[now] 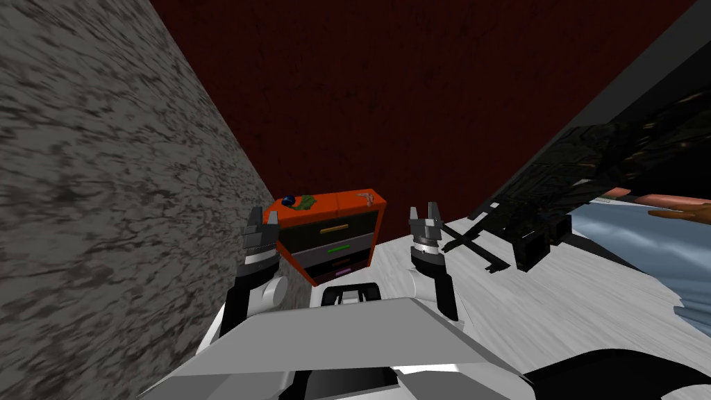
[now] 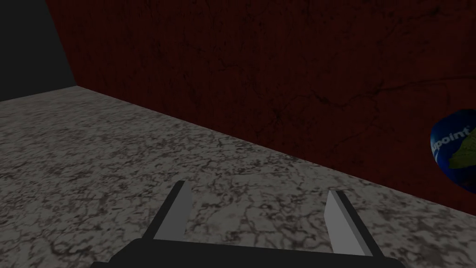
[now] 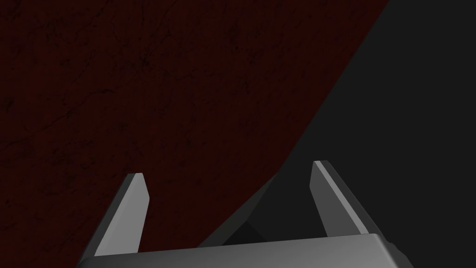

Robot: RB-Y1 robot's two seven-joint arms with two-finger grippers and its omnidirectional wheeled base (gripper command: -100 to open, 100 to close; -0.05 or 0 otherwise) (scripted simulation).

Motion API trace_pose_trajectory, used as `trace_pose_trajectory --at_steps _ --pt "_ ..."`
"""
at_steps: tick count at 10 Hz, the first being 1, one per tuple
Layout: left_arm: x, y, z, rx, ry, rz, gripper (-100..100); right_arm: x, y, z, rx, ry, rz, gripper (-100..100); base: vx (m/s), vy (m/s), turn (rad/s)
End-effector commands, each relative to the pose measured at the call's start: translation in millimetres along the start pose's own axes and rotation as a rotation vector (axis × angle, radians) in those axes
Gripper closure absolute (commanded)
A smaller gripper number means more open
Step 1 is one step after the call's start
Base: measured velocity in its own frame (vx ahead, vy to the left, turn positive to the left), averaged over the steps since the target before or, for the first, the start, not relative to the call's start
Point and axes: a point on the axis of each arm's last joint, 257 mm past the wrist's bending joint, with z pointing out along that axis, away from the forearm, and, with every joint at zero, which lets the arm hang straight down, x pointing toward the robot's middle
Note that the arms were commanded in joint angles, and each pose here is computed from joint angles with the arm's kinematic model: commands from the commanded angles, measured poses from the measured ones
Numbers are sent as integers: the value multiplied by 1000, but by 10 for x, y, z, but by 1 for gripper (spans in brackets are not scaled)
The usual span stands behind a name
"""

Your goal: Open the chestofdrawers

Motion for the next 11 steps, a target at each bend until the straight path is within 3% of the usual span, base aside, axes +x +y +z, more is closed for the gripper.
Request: trace_pose_trajectory --at_steps 1,2,3,5,11 --pt "0 0 0 0 0 0 0 0 0 0 0 0 0 0 0 0 0" --pt "0 0 0 0 0 0 0 0 0 0 0 0 0 0 0 0 0" --pt "38 61 -17 -6 29 12 -100 0 0 0 0 0 0 0 8 -7 3" --pt "94 214 -69 -25 73 32 -100 0 -3 -1 1 0 0 0 5 -19 5" --pt "168 705 -276 -96 142 69 -100 0 -3 -1 1 0 0 0 7 -26 7"
